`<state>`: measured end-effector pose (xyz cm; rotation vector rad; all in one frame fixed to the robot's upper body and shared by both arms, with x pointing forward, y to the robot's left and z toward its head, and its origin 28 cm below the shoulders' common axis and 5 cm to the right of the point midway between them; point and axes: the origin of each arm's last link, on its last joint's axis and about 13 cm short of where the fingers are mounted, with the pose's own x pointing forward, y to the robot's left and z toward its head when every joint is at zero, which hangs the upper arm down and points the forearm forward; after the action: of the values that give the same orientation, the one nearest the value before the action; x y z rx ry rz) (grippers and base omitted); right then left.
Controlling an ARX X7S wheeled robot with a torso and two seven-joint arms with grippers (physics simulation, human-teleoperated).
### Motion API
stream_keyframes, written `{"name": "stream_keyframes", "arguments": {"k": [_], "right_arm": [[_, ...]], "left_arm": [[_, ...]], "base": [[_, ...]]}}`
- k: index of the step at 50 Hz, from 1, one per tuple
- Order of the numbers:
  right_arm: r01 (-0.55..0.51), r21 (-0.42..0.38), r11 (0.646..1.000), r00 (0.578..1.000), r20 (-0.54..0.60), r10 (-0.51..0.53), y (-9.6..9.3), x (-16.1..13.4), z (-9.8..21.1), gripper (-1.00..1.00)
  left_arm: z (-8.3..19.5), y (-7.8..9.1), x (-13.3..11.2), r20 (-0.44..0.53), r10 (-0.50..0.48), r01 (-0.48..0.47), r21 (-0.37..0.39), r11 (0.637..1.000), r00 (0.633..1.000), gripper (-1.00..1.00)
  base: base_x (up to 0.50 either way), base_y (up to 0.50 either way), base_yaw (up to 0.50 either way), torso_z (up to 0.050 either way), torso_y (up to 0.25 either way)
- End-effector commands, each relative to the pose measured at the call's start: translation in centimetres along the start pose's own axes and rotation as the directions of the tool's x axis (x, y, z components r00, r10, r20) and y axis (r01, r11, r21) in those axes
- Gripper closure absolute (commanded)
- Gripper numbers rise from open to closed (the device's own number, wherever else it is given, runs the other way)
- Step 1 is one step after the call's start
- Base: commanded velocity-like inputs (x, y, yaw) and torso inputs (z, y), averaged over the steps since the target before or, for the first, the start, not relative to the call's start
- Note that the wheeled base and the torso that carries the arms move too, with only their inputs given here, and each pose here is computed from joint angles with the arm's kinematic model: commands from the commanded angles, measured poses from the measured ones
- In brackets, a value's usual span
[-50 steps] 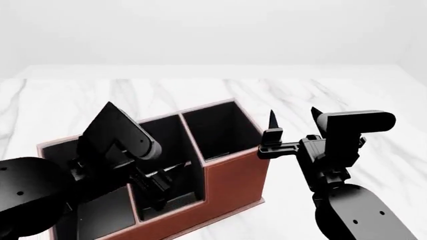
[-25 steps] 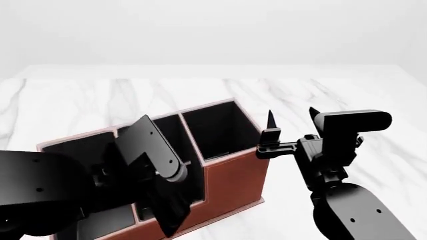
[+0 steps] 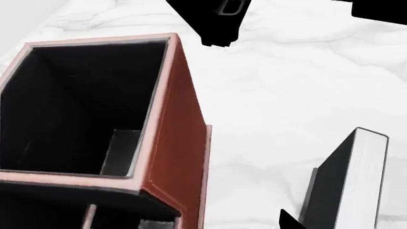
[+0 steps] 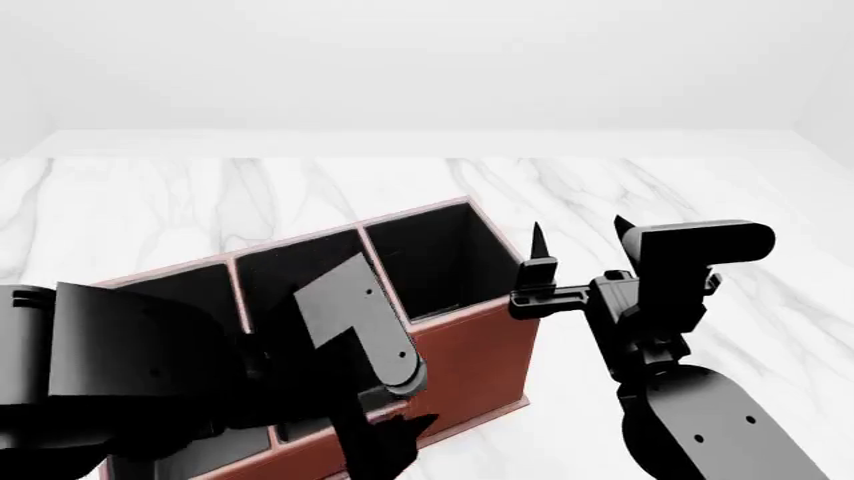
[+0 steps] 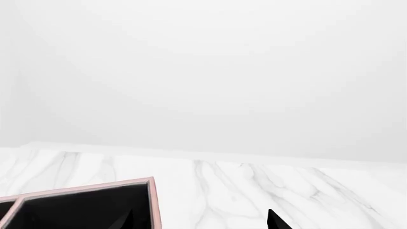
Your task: Pick up the book and place it in the back compartment of the caddy.
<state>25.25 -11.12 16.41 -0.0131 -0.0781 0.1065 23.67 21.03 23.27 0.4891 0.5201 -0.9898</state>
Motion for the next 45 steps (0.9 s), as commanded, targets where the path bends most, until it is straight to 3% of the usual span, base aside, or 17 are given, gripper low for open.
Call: {"name": "stream_keyframes", "arguments": {"k": [1,17,32,45], "right_arm": [[0.000,0.000,1.000,1.000,-0.001,0.000,0.1,0.2,0.0,-1.00],[0.004,-0.004,1.000,1.000,-0.004,-0.004,0.0,0.3,0.0,-1.00],[0.007,-0.003,1.000,1.000,-0.009,-0.007,0.0,0.5,-0.1,-1.00],[0.004,-0.001,1.000,1.000,-0.001,-0.004,0.0,0.4,0.1,-1.00]], "left_arm": [[0.7,-0.5,1.6,-0.030,-0.068,0.069,0.051,0.996,0.997,-1.00],[2.2,-2.2,2.7,-0.027,-0.185,0.187,0.094,0.978,0.982,-1.00],[2.8,-2.7,1.9,-0.010,-0.251,0.250,0.095,0.963,0.968,-1.00],[3.1,-3.6,2.9,-0.027,-0.294,0.296,0.105,0.950,0.955,-1.00]], "base": [[0.00,0.00,0.00,0.000,0.000],[0.00,0.00,0.00,0.000,0.000],[0.00,0.00,0.00,0.000,0.000],[0.00,0.00,0.00,0.000,0.000]]}}
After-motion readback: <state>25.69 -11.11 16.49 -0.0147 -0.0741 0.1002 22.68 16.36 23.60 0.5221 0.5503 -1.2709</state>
